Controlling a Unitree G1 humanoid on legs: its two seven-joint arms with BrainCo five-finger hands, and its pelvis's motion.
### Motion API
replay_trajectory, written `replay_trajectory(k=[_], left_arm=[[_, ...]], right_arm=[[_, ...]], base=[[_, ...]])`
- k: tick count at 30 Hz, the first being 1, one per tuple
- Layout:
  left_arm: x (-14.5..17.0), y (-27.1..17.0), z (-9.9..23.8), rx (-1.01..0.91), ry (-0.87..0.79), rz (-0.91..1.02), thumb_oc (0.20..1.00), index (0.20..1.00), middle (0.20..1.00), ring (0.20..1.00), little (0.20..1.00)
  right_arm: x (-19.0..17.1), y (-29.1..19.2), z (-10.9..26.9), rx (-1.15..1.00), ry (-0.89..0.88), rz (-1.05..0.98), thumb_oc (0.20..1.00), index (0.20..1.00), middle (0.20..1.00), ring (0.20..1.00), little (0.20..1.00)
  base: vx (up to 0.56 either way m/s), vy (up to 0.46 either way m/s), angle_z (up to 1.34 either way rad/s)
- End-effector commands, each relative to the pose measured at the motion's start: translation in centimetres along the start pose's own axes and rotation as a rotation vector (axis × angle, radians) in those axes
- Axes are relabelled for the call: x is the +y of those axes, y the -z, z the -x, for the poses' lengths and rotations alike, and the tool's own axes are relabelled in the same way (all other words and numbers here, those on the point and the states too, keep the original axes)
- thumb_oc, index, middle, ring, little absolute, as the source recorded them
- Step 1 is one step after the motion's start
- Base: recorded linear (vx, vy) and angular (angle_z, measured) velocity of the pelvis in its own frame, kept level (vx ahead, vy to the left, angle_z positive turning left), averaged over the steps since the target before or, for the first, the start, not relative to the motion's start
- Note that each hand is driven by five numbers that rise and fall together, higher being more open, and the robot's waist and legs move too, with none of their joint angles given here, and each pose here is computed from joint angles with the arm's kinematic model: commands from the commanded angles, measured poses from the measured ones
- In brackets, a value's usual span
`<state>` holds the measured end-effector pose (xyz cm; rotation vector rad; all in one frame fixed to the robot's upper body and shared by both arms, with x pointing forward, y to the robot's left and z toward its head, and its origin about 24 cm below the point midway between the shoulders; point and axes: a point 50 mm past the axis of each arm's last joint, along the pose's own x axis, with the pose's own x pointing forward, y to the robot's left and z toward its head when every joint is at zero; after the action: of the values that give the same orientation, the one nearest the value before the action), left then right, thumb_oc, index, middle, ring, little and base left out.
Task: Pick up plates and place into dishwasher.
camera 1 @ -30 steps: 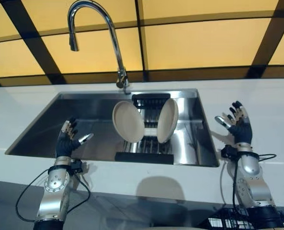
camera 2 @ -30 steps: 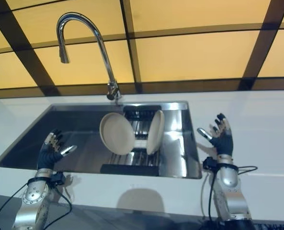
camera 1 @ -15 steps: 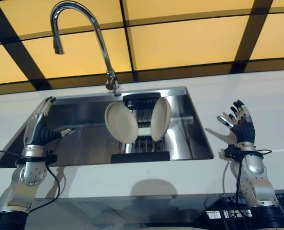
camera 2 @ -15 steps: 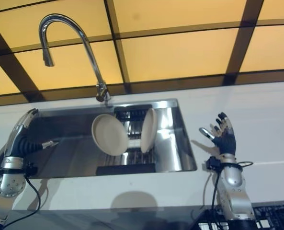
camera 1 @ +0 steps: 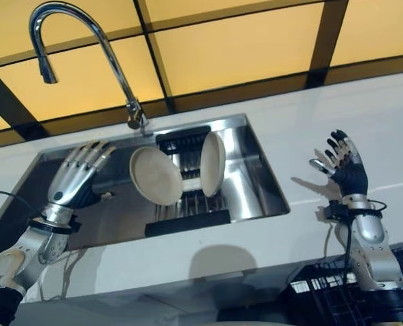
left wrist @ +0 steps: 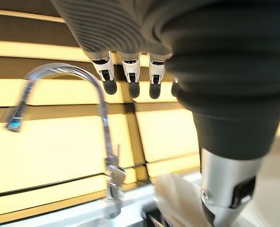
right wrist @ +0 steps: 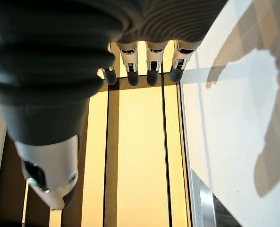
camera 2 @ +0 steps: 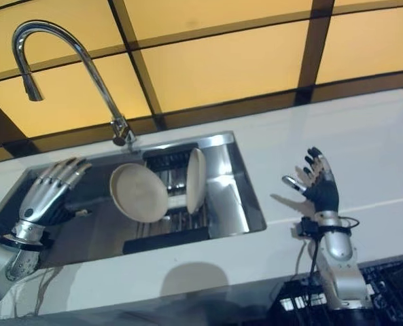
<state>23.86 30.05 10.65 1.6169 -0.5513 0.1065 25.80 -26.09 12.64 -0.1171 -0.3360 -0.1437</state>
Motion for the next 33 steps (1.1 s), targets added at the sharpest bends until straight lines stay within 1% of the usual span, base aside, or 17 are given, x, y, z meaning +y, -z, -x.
replay_trajectory(k=[1, 4, 12, 19, 20, 21, 22, 23, 26, 33], left_arm=[[2.0, 1.9, -1.6, 0.031, -0.125, -0.107, 1.0, 1.0, 1.0, 1.0, 1.0], [1.6, 1.9, -1.6, 0.008, -0.102, -0.133, 1.0, 1.0, 1.0, 1.0, 1.0], [1.2, 1.6, -2.2, 0.034, -0.165, -0.119, 1.0, 1.0, 1.0, 1.0, 1.0], [0.4, 1.2, -2.5, 0.04, -0.158, -0.122, 1.0, 1.0, 1.0, 1.0, 1.0], [0.0, 1.1, -2.5, 0.047, -0.143, -0.117, 0.9, 0.9, 0.9, 0.9, 0.9], [-0.2, 1.0, -2.5, 0.057, -0.123, -0.114, 0.718, 0.718, 0.718, 0.718, 0.718], [-0.6, 1.0, -2.5, 0.07, -0.089, -0.115, 0.41, 0.41, 0.41, 0.41, 0.41], [-0.9, 1.0, -2.5, 0.076, -0.057, -0.114, 0.2, 0.2, 0.2, 0.2, 0.2], [-1.8, 0.7, -2.5, 0.065, 0.019, -0.115, 0.2, 0.2, 0.2, 0.2, 0.2], [-1.8, 0.4, -2.6, 0.045, 0.032, -0.098, 0.2, 0.2, 0.2, 0.2, 0.2]], right_arm=[[-2.9, 3.2, 2.6, 0.179, 0.039, 0.091, 1.0, 1.0, 1.0, 1.0, 1.0], [-3.0, 2.9, 2.4, 0.169, 0.032, 0.102, 1.0, 1.0, 1.0, 1.0, 1.0], [-2.9, 2.3, 1.6, 0.138, 0.03, 0.111, 1.0, 1.0, 1.0, 1.0, 1.0], [-3.2, 1.8, 1.3, 0.125, 0.027, 0.13, 1.0, 1.0, 1.0, 1.0, 1.0], [-3.3, 1.7, 1.1, 0.122, 0.023, 0.136, 1.0, 1.0, 1.0, 1.0, 1.0], [-3.3, 1.5, 1.1, 0.119, 0.021, 0.14, 1.0, 1.0, 1.0, 1.0, 1.0], [-3.3, 1.4, 1.0, 0.114, 0.02, 0.143, 1.0, 1.0, 1.0, 1.0, 1.0], [-3.3, 1.3, 0.8, 0.111, 0.018, 0.143, 1.0, 1.0, 1.0, 1.0, 1.0], [-3.2, 0.9, 0.4, 0.098, 0.01, 0.148, 1.0, 1.0, 1.0, 1.0, 1.0], [-3.1, 0.8, 0.4, 0.099, -0.011, 0.14, 1.0, 1.0, 1.0, 1.0, 1.0]], base=[[0.02, 0.095, -0.25], [0.03, 0.073, -0.09], [0.0, 0.05, -0.04], [0.02, 0.039, -0.03], [0.01, 0.042, -0.02], [0.01, 0.049, 0.0], [0.0, 0.038, -0.01], [0.0, 0.035, -0.02], [0.0, 0.036, -0.05], [0.01, 0.02, -0.02]])
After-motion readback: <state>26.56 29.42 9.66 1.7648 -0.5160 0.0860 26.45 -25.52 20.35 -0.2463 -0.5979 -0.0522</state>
